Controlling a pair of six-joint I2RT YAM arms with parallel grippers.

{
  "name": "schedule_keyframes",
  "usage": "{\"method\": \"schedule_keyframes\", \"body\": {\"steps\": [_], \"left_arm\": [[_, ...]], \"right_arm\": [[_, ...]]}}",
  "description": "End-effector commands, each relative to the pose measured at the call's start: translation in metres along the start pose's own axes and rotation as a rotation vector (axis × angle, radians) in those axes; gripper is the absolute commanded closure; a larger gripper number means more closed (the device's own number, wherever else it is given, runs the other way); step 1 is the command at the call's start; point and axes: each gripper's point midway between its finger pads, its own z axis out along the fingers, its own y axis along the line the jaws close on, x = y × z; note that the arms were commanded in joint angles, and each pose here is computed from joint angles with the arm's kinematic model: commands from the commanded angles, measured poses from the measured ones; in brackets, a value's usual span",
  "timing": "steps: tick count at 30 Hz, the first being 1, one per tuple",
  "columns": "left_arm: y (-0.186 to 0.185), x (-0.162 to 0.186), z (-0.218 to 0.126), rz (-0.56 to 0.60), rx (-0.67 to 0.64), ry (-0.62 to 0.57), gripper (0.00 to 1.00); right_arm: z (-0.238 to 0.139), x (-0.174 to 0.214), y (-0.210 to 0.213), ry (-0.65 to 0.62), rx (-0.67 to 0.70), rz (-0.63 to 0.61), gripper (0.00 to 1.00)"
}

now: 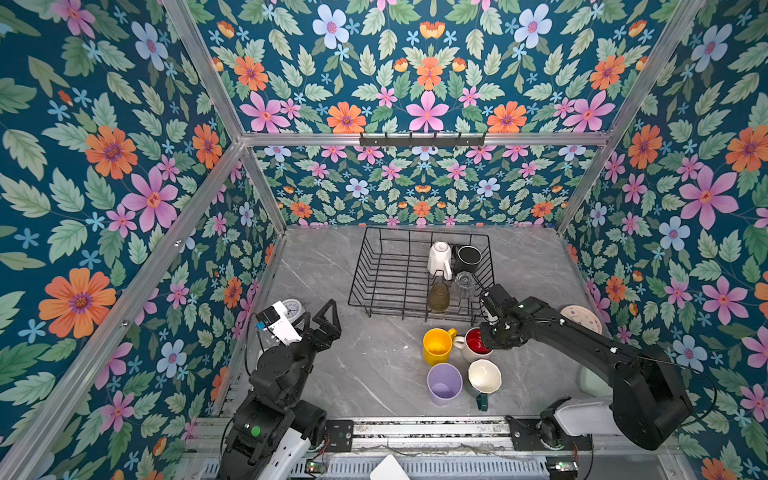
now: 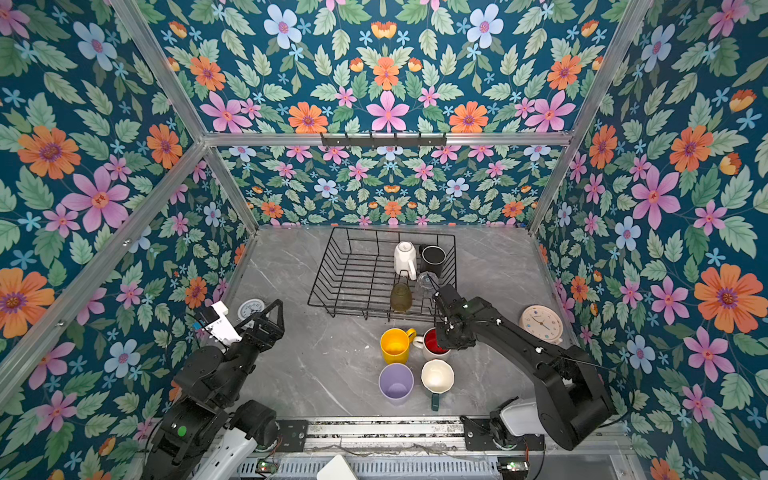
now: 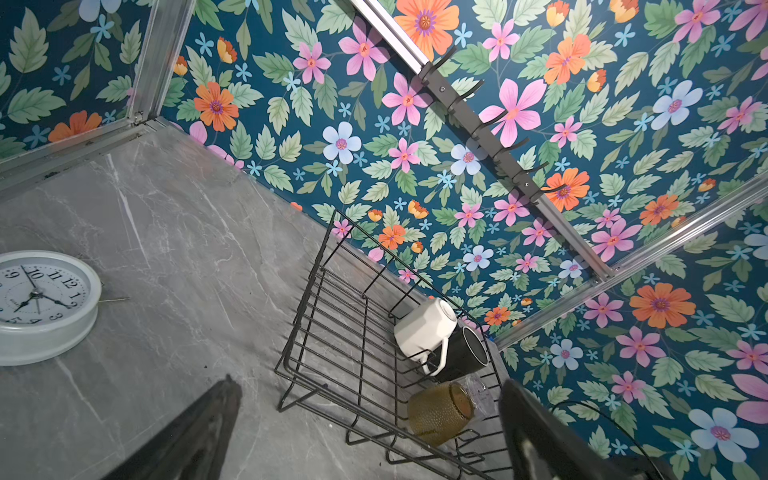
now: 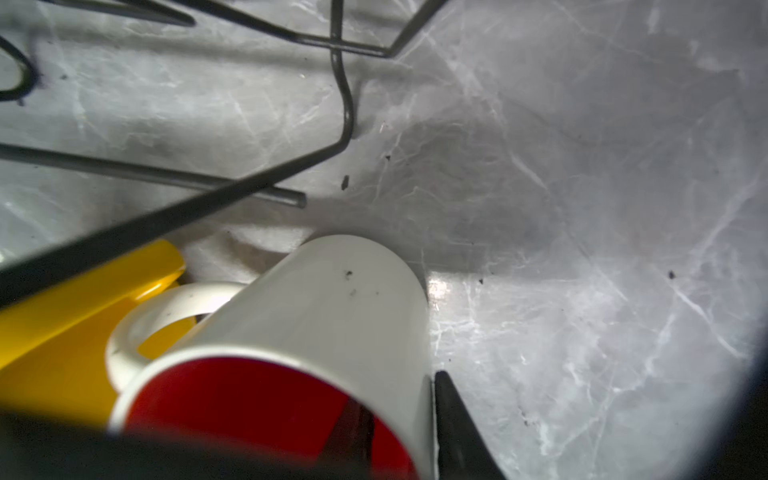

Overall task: Load the cups into the dish rack
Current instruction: 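Close the right gripper on the rim of the red-inside white mug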

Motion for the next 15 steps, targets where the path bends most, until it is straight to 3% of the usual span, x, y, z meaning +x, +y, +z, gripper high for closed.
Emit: {"method": "schedule_keyframes", "body": {"steps": [1,15], "left_arm": [[-0.005,-0.006,-0.001,-0.005,0.018,-0.022,0.00],[-0.007,-0.006,0.001,-0.009,0.024,-0.022,0.00]], "right_arm": [[0.002,-0.004,-0.003,-0.018,0.018,0.001,0.76],[-0.004,-0.002,-0.016,-0.028,0.083,-0.026,1.00]]}}
